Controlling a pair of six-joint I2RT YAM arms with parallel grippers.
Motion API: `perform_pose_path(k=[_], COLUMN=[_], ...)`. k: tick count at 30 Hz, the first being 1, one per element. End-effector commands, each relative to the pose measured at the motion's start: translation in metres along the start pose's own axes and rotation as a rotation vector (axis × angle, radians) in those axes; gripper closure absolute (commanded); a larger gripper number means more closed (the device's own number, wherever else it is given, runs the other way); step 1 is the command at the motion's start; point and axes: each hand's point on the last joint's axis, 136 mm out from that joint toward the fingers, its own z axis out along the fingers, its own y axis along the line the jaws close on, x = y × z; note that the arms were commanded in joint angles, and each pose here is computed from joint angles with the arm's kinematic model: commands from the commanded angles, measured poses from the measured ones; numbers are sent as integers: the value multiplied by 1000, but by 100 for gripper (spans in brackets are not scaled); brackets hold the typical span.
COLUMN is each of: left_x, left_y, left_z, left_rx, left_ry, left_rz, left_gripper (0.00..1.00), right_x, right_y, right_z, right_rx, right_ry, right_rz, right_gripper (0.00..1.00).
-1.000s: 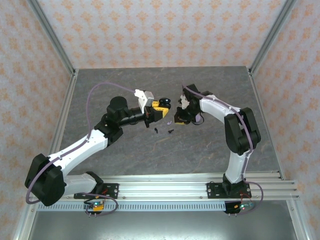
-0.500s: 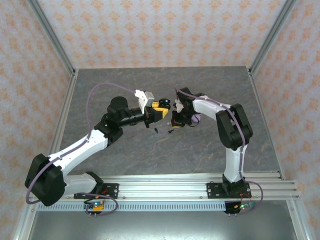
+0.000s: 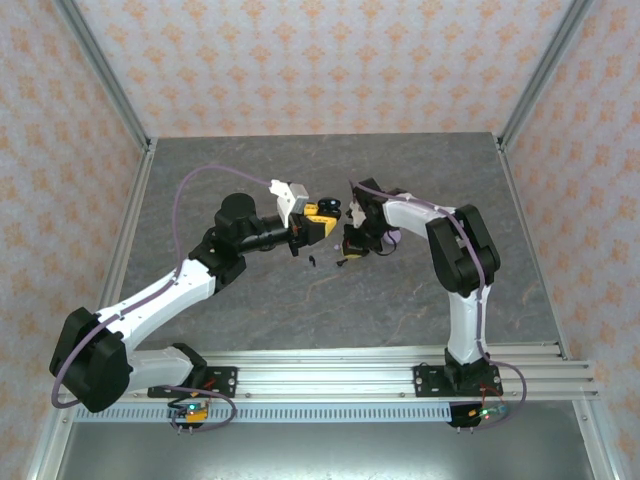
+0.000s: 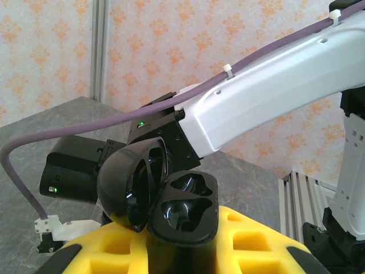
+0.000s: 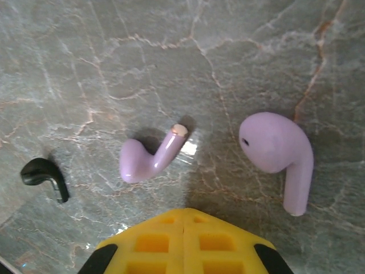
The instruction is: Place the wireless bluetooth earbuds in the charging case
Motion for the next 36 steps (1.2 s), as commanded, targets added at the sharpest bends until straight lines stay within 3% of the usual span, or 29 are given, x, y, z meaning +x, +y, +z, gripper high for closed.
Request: perform_pose_path(k=[1,16,30,36], left_x=[-4,-7,-10,-12], left_y=[-3,-5,-7,-8], left_z=[-3,-4,-8,-9], left_rx=[-5,-3,-5,-5], left_ry=[-18,-17,-25,-28], left_rz=[20,17,20,24], left_gripper=[90,90,91,91], right_x=[10,48,52,37], right_y=[-10,-7,-4,-4], right_z=[7,11,-3,-14], right_rx=[33,75,79,118], right_ry=[33,140,113,31], right_rz=[0,-69,-75,-64], right_gripper=[96,95,94,91])
